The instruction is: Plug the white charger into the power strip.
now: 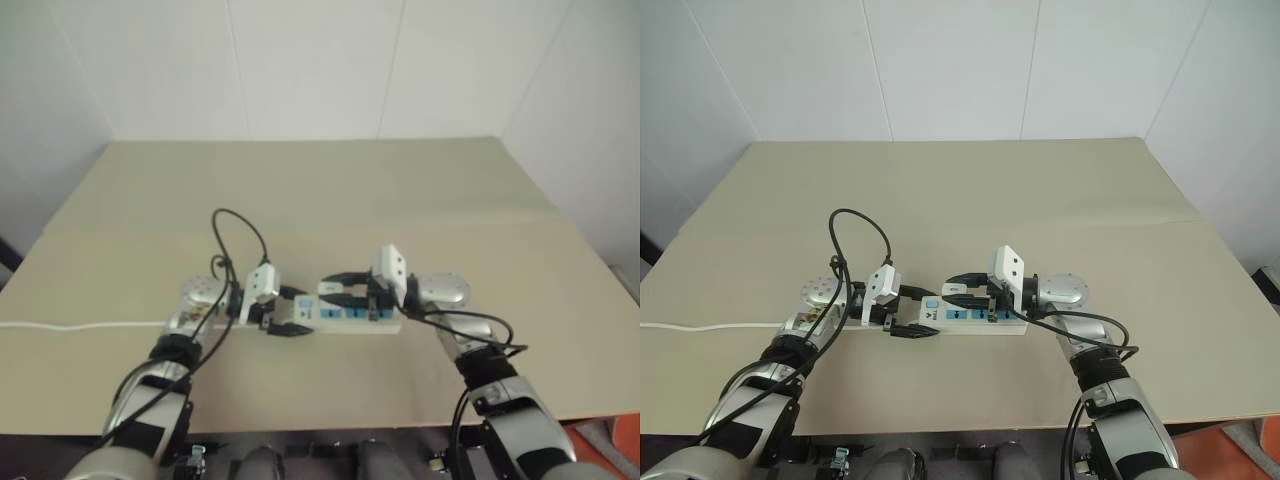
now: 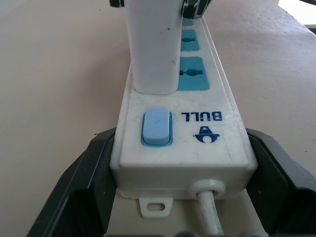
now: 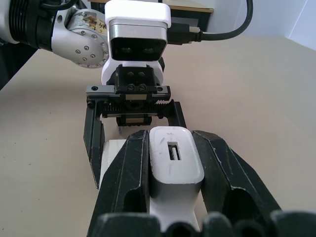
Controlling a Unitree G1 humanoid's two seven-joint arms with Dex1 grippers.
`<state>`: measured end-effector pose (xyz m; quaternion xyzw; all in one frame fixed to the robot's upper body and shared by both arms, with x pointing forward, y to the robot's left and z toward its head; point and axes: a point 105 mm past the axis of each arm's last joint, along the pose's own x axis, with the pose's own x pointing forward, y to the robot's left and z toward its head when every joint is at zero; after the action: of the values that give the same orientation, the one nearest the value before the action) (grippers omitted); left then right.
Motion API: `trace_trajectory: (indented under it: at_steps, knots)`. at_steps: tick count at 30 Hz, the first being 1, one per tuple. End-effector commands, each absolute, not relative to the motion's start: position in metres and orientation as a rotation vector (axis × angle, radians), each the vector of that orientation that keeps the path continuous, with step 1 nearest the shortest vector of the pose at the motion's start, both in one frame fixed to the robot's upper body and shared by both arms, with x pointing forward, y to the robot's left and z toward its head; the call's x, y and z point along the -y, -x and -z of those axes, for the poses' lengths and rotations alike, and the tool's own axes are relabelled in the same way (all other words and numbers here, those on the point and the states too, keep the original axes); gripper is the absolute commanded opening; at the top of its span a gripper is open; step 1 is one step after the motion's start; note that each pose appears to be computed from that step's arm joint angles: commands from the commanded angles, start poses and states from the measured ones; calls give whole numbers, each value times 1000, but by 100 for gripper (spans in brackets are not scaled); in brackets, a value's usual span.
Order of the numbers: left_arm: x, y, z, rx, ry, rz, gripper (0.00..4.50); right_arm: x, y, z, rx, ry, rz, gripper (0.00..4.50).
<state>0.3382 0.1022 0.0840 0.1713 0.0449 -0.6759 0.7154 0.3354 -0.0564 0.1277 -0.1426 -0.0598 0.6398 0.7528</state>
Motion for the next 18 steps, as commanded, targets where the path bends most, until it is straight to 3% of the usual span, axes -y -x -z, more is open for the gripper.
trace_trajectory:
  at_steps: [1,17,18]
  knots:
    - [-104,-336,-84,-104,-404,1514,327,59,-330,-78,-126,321,-1425,117]
    - [-104,-335,-83,-102,-407,1513,327,59,-324,-62,-175,410,-1441,117]
    - [-104,-335,-83,-102,-406,1513,327,59,-323,-64,-168,408,-1447,152]
